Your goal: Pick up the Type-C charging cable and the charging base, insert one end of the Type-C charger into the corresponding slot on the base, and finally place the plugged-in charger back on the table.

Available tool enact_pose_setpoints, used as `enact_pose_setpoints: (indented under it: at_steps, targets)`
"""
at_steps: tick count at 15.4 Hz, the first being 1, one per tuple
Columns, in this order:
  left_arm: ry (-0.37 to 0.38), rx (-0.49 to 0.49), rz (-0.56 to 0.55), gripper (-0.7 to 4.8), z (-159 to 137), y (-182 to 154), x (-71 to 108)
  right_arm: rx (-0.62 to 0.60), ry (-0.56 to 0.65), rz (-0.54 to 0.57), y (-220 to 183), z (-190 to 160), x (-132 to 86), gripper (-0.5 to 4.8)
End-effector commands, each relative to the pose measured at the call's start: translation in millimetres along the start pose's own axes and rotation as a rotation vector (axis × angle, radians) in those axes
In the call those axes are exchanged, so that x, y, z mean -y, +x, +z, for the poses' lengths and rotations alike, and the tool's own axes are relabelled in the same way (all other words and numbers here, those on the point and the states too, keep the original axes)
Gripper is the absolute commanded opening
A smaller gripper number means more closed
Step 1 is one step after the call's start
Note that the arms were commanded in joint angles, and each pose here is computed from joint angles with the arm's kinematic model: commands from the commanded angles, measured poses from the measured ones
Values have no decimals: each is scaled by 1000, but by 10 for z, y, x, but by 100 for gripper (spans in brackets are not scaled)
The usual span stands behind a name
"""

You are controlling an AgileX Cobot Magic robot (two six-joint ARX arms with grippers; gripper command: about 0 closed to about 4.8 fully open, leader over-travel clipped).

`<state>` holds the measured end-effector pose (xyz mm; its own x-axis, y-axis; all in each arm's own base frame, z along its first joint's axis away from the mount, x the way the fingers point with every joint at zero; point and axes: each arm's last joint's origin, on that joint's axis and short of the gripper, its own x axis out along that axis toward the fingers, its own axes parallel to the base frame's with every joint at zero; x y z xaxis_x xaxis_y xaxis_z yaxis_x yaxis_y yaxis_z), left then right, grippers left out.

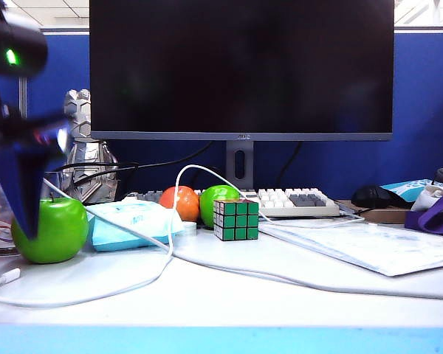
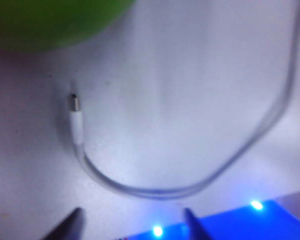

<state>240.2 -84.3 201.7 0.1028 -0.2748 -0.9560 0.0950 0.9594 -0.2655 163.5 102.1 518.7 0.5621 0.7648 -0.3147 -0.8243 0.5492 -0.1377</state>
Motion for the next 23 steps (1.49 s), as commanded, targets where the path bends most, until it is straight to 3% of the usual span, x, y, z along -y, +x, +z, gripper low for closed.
enact_pose_setpoints:
  at_steps: [1, 12, 14, 16, 19, 23]
  targets:
    - [-27, -41, 19, 274, 51, 144, -24, 25, -6, 1, -30, 27, -12, -1]
    - [-50, -18, 58, 269, 98, 269, -54, 27, -8, 0, -30, 29, -11, -1]
    - [-22, -25, -32, 269, 107, 265, -24, 28, -9, 0, -30, 30, -11, -1]
    - [17, -57, -200, 269, 103, 255, 33, 34, -11, -2, -29, 37, -8, -1]
    - [51, -81, -300, 269, 69, 239, 161, 33, -11, -2, -29, 36, -8, -1]
    - [232, -33, -403, 269, 97, 111, 648, 32, -10, -2, -26, 35, -7, -1]
